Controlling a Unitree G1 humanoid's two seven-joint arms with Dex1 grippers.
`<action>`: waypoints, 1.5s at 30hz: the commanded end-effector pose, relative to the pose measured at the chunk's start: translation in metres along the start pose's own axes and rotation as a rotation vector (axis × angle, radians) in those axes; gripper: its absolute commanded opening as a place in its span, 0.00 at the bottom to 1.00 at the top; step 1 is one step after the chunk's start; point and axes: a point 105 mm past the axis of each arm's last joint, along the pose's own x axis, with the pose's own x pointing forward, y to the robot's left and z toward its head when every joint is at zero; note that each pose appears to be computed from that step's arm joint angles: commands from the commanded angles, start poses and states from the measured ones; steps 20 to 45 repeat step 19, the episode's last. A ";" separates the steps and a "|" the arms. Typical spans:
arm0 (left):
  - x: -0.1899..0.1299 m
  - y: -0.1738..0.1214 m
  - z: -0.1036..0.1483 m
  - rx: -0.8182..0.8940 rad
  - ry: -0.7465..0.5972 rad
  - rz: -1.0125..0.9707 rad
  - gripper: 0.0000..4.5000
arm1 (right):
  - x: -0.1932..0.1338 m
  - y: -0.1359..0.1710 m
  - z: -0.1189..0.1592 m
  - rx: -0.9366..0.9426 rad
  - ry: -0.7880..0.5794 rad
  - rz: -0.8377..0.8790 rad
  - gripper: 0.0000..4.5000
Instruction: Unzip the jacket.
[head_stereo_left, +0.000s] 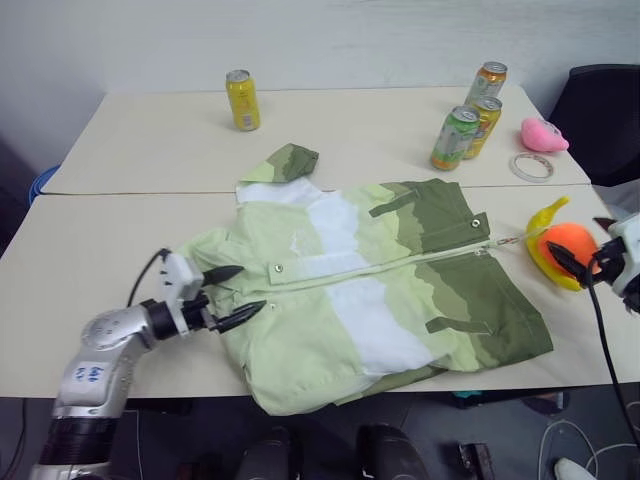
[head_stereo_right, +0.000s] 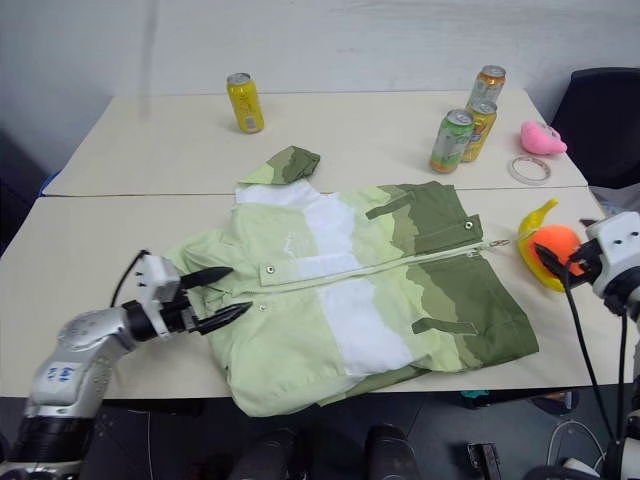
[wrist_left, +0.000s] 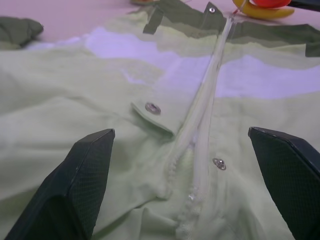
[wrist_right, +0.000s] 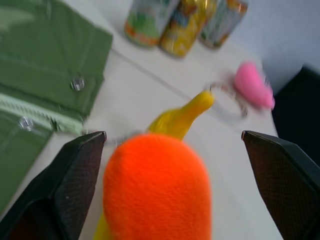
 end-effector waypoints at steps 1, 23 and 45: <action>-0.019 0.001 0.010 0.077 0.033 -0.003 1.00 | -0.002 0.017 0.037 -0.022 -0.111 0.229 0.99; -0.047 -0.019 -0.025 0.218 0.158 0.074 1.00 | -0.010 0.173 0.017 0.141 -0.165 0.815 0.99; -0.047 -0.019 -0.025 0.218 0.158 0.074 1.00 | -0.010 0.173 0.017 0.141 -0.165 0.815 0.99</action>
